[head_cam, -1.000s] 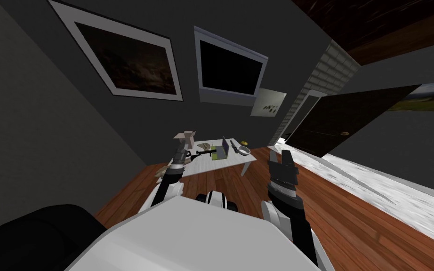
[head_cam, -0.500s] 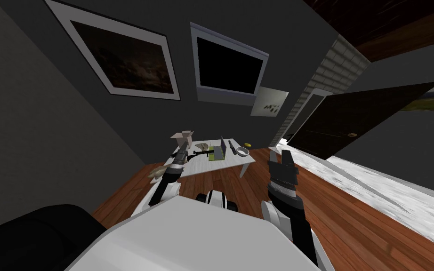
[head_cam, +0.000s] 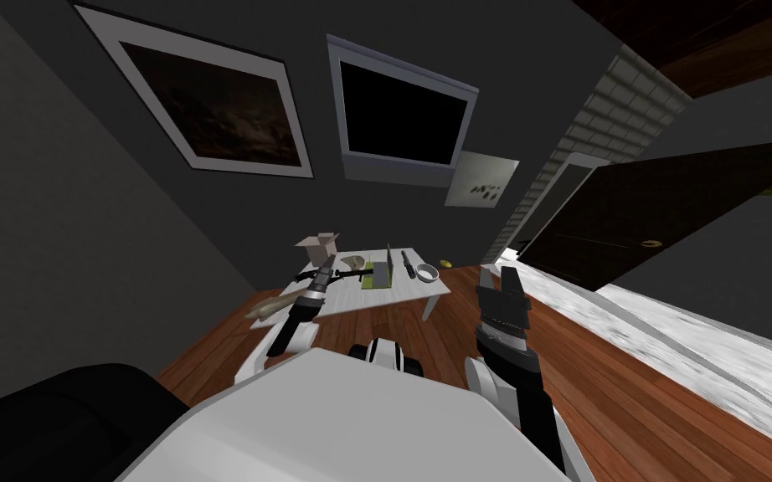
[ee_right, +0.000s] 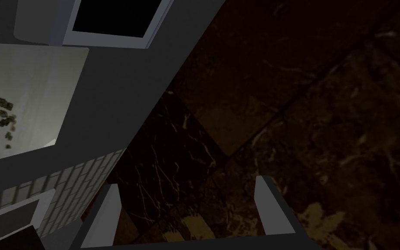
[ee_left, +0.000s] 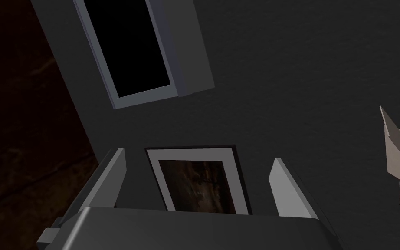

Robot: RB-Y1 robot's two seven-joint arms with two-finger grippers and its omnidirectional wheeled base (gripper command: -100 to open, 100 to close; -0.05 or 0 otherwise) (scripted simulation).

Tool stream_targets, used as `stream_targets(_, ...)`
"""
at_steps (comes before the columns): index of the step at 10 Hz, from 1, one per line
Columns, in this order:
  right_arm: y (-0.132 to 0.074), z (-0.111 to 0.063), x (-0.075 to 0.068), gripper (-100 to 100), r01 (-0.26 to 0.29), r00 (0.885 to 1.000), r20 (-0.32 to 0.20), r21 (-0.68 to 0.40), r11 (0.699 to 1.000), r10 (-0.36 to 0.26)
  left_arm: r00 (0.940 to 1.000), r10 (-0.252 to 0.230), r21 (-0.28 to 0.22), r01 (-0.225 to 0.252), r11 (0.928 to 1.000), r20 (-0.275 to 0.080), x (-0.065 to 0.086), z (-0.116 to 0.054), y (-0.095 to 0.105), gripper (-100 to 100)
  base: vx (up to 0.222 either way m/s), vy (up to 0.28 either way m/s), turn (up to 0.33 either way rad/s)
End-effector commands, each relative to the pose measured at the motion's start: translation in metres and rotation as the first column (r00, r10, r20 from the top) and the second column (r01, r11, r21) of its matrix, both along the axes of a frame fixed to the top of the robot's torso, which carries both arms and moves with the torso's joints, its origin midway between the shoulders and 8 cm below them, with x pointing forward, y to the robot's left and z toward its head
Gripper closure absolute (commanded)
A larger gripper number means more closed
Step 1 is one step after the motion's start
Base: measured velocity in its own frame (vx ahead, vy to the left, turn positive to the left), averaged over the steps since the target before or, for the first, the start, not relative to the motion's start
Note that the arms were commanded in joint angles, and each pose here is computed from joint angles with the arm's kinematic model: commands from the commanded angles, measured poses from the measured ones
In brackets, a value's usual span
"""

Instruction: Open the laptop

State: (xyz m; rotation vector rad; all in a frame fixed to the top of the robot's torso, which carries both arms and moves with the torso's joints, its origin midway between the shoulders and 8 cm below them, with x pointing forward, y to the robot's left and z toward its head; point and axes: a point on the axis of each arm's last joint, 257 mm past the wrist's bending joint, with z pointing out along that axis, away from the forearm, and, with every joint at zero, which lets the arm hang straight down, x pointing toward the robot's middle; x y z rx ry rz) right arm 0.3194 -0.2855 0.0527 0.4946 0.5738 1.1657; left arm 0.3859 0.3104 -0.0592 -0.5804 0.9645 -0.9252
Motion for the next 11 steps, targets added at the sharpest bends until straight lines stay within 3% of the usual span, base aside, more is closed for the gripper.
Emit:
stream_targets(1, 0.0, 0.0, 0.0, 0, 0.0, 1.0, 0.0, 0.0, 1.0, 0.0, 0.9985, 0.033, 0.012, -0.033, 0.9994, -0.043, 0.009, -0.016, 0.017, -100, 0.093, -0.216, 0.063)
stream_targets(7, 0.0, 0.0, 0.0, 0, 0.0, 1.0, 0.0, 0.0, 1.0, 0.0, 0.9853, 0.112, 0.001, -0.113, 0.9936, -0.129, 0.021, -0.053, 0.051, -100, 0.087, -0.18, 0.057)
stream_targets(10, 0.0, 0.0, 0.0, 0, 0.0, 1.0, 0.0, 0.0, 1.0, 0.0, 0.9708, 0.157, -0.016, -0.163, 0.9865, -0.181, 0.026, -0.077, 0.07, -100, 0.093, -0.214, 0.071)
stream_targets(11, 0.0, 0.0, 0.0, 0, 0.0, 1.0, 0.0, 0.0, 1.0, 0.0, 0.9613, 0.179, -0.021, -0.187, 0.9821, -0.209, 0.028, -0.09, 0.08, -100, 0.094, -0.185, 0.079)
